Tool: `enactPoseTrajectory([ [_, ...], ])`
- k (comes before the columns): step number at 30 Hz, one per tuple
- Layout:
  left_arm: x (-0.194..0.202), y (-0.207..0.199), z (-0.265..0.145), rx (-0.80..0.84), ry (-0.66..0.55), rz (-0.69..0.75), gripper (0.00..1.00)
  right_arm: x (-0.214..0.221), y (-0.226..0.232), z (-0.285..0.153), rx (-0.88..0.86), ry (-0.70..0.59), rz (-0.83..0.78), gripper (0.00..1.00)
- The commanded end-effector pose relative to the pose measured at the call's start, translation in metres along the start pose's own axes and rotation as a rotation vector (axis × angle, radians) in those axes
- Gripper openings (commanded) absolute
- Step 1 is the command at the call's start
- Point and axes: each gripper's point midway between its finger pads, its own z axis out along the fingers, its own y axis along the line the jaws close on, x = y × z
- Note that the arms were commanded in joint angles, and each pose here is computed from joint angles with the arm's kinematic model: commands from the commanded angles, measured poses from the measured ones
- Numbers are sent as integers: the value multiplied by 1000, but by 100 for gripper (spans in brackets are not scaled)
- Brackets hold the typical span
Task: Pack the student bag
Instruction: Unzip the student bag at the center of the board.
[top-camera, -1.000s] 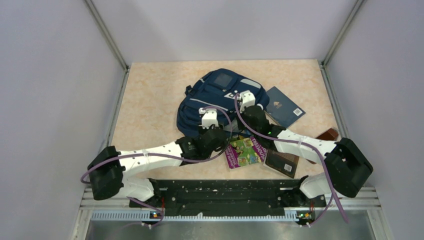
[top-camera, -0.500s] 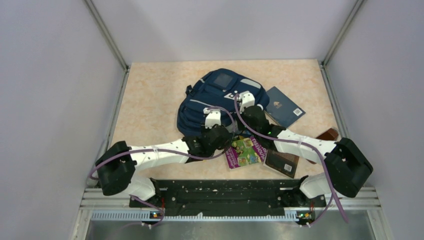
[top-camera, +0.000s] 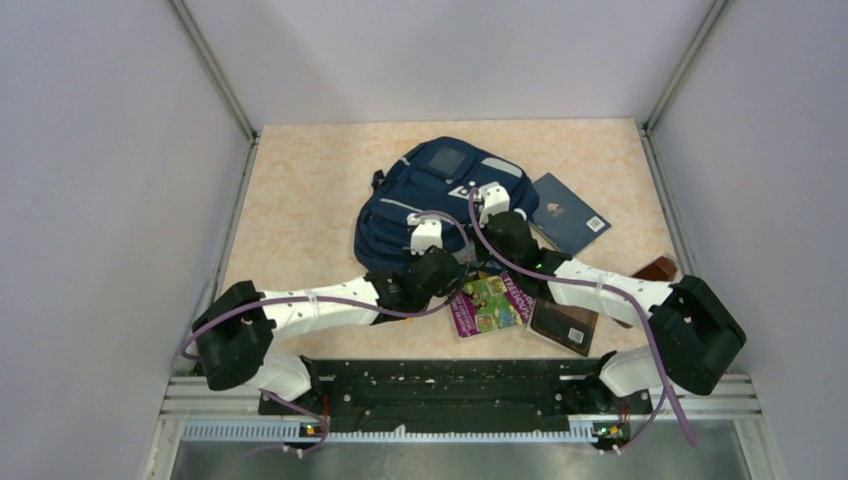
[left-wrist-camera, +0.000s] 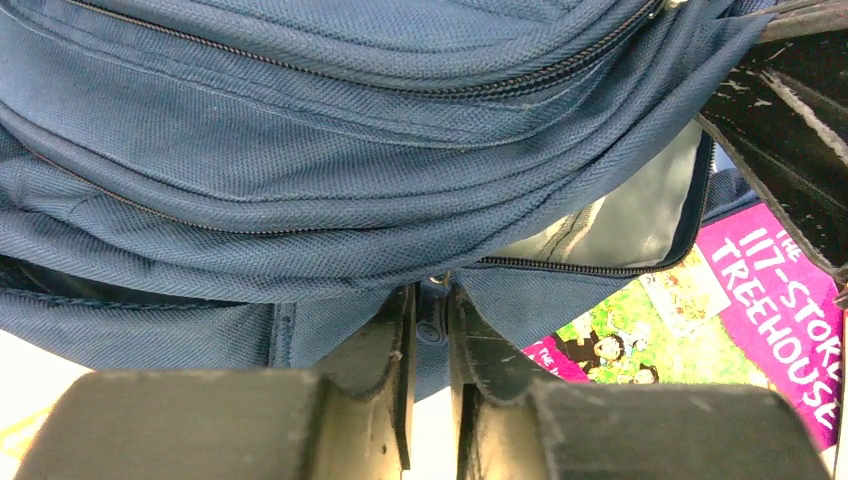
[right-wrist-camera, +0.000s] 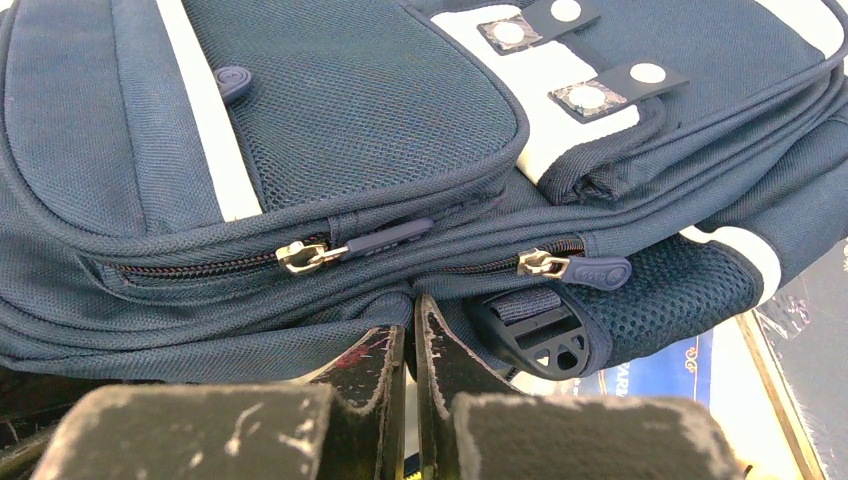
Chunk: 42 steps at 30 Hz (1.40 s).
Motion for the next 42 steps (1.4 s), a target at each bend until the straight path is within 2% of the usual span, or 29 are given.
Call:
enactPoseTrajectory([
  [1, -18, -1, 0, 13, -58, -57, 12, -56, 9, -5, -11, -157, 97, 0],
  [3, -19, 2, -2, 13, -62, -66, 1, -56, 6, -6, 1, -158, 93, 0],
  [4, -20, 4, -3, 14, -64, -69, 0, -56, 5, -6, 6, -159, 89, 0],
  [21, -56, 65, -16, -79, -103, -58, 0, -66, -34, -19, 127, -181, 72, 0],
  [30, -84, 82, -32, -55, -148, -61, 0, -65, -51, -17, 161, -174, 70, 0],
  [42, -93, 122, -22, -158, -126, -17, 0, -68, -49, -18, 138, -191, 63, 0],
])
